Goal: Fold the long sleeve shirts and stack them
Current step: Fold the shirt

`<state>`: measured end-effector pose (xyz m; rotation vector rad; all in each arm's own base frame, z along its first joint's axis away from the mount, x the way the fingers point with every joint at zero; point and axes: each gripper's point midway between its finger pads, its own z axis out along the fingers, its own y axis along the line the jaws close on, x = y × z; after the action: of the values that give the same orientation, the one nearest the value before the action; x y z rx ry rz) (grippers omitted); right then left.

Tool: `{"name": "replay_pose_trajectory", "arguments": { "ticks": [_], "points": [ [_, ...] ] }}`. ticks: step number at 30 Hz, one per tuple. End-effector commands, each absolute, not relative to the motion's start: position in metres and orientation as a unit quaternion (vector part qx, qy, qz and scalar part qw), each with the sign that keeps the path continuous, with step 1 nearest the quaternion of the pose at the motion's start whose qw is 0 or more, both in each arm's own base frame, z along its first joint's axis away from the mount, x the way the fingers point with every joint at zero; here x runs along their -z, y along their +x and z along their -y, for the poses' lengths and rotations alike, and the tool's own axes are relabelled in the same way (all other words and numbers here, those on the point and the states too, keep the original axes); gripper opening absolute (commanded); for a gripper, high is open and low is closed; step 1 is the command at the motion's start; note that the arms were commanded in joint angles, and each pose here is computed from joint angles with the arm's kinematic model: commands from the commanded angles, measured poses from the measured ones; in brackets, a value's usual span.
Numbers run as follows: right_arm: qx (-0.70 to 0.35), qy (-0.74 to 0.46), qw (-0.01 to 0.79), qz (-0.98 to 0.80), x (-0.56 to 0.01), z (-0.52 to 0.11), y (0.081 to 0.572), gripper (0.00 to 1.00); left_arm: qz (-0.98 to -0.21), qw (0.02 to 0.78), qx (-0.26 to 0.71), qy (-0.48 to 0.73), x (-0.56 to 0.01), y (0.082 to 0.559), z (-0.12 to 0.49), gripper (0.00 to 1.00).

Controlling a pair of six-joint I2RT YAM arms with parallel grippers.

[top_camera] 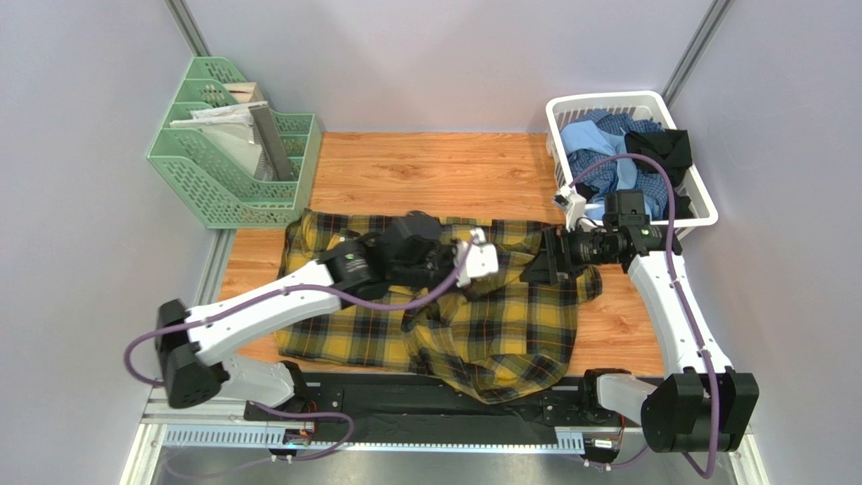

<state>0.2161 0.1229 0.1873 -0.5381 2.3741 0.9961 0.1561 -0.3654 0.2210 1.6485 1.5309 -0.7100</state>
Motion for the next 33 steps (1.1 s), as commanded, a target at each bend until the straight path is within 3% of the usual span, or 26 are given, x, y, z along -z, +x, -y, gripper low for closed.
{"name": "replay_pose_trajectory", "arguments": {
  "ticks": [1,5,8,14,18,28,33],
  "points": [
    [-0.435,-0.267,0.337,-0.791,-0.256,-0.165,0.233,0.86,-0.714,0.505,0.186,0.448,-0.276,0.221,0.333,0.00],
    [-0.460,-0.302,0.386,-0.740,-0.291,-0.189,0.239,0.86,-0.768,0.519,0.172,0.334,-0.292,0.234,0.312,0.00],
    [-0.467,-0.321,0.387,-0.727,-0.297,-0.209,0.238,0.86,-0.738,0.547,0.228,0.322,-0.319,0.224,0.315,0.00],
    [-0.484,-0.353,0.354,-0.719,-0.302,-0.234,0.228,0.90,-0.704,0.601,0.248,0.286,-0.354,0.225,0.303,0.00],
    [-0.502,-0.361,0.361,-0.698,-0.321,-0.252,0.223,1.00,-0.686,0.625,0.254,0.272,-0.371,0.228,0.302,0.00],
    [-0.527,-0.381,0.349,-0.675,-0.324,-0.281,0.198,1.00,-0.649,0.673,0.257,0.245,-0.405,0.233,0.294,0.04],
    [-0.520,-0.367,0.370,-0.677,-0.331,-0.294,0.218,1.00,-0.646,0.665,0.285,0.243,-0.410,0.226,0.298,0.04]
  ]
}}
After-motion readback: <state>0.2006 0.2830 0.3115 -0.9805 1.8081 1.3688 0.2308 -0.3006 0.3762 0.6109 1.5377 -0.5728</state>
